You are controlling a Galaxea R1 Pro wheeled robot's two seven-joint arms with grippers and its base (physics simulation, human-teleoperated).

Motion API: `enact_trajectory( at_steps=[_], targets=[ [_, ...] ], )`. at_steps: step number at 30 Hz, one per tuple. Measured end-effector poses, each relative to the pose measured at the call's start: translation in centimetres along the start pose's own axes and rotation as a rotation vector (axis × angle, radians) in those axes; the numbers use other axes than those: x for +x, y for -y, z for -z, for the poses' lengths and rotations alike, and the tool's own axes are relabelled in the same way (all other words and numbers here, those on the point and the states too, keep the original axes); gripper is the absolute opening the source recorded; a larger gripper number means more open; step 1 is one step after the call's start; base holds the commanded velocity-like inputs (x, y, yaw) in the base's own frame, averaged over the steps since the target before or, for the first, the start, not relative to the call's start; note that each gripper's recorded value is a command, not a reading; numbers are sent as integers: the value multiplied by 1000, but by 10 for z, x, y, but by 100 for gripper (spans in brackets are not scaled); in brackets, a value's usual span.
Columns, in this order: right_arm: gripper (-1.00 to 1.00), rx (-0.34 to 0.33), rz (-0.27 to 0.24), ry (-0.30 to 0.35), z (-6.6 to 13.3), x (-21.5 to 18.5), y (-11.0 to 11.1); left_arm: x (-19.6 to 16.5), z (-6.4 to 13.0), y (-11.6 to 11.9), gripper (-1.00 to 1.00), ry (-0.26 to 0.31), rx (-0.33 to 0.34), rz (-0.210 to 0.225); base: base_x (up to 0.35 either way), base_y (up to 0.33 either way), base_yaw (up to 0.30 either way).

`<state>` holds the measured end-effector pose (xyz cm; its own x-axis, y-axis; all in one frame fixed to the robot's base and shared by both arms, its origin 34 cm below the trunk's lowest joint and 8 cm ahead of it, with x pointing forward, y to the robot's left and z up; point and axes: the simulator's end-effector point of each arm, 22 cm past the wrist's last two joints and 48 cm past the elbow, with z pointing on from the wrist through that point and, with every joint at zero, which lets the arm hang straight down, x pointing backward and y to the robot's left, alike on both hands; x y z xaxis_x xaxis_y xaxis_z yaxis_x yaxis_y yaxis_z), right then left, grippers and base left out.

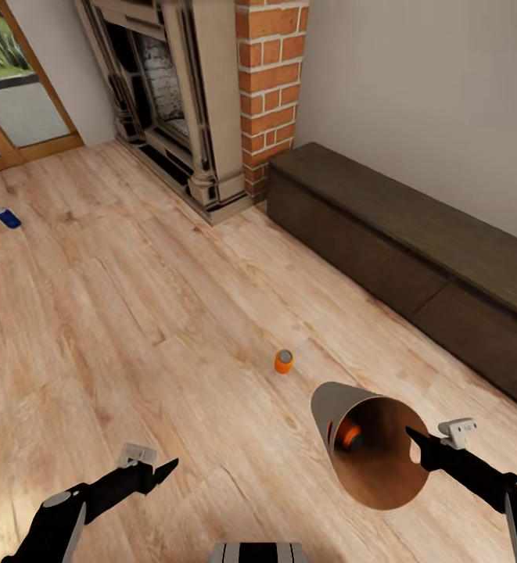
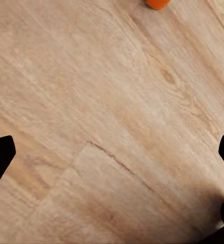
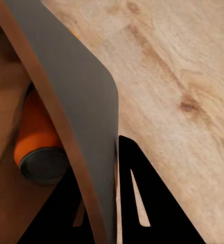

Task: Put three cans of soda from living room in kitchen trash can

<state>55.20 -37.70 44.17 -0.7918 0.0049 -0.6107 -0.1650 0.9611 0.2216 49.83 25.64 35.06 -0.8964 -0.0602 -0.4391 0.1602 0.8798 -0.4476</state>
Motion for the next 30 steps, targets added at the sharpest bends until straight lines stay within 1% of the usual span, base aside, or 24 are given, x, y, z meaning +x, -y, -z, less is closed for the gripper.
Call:
enact_trajectory(
  at_steps=[8, 11, 13, 14, 15, 16, 18, 22, 24, 26, 29, 30],
  targets=[
    [-100, -3, 5, 12, 0, -3, -2, -2, 0, 1, 100, 5, 0, -2, 282, 0, -2],
    [-100, 3, 3, 18, 2, -4, 0, -5, 1, 2, 100, 12, 1, -5, 269, 0, 0],
    [-100, 2, -4, 19, 7, -1, 2, -8, 1, 2, 100, 22, 1, -15, 235, 0, 0],
    [-100, -2, -3, 21, 12, 5, 2, -10, 1, 3, 100, 30, 2, -24, 187, 0, 0],
    [-100, 0, 7, 17, 15, 10, 2, -11, 1, 3, 100, 34, 2, -29, 120, 0, 0],
    [-100, 2, 25, 29, 20, 17, 3, -13, 1, 3, 100, 43, 2, -39, 96, 0, 0],
    [-100, 4, 45, 24, 25, 32, 3, -17, 2, 5, 100, 58, 4, -55, 54, 8, 0],
    [-100, 5, 52, 33, 30, 41, 4, -20, 2, 6, 100, 71, 8, -73, 66, 127, -1],
    [-100, 4, 53, 32, 31, 43, 4, -20, 1, 7, 100, 69, 10, -79, 83, 236, -26],
    [-100, 3, 54, 32, 32, 44, 3, -17, 0, 10, 100, 57, 17, -95, 57, 276, -72],
    [-100, 4, 54, 34, 32, 44, 3, -10, -6, 22, 100, 19, 47, -142, 26, 301, -128],
    [-100, 4, 55, 35, 33, 44, 4, -9, -7, 25, 100, 12, 53, -149, 15, 310, -151]
  ],
)
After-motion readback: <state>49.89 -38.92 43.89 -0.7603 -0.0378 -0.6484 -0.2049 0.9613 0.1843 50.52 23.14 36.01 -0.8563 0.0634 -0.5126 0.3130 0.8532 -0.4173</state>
